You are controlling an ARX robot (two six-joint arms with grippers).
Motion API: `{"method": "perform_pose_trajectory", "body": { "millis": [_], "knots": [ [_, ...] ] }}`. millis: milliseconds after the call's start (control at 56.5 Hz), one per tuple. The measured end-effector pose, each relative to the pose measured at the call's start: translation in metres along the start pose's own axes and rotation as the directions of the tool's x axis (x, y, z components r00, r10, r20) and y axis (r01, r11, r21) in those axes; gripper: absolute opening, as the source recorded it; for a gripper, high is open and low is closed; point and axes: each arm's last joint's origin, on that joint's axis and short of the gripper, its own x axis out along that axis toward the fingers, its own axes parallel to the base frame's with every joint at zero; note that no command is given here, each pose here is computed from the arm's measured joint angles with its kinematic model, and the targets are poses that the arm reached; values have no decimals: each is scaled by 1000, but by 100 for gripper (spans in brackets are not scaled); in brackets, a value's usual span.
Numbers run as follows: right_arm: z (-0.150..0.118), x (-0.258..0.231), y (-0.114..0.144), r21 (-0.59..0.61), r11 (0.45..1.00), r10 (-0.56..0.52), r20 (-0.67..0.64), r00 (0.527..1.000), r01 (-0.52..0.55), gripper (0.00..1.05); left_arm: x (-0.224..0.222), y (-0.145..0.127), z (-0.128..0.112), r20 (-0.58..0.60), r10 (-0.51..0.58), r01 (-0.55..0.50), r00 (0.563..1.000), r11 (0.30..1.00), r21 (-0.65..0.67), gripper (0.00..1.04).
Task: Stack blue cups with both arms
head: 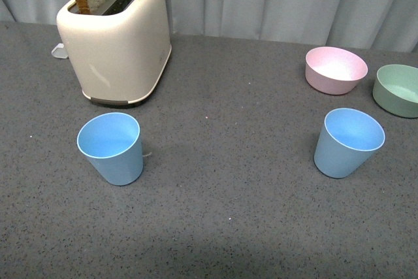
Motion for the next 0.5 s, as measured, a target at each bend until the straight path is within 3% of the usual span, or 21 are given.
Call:
{"method": "perform_pose_trajectory", "body": {
  "millis": [496],
  "knots": [
    [0,0,0,0,1000,0,0,1000,0,95,0,0,0,0,0,0,1000,1000,0,98]
  ]
}}
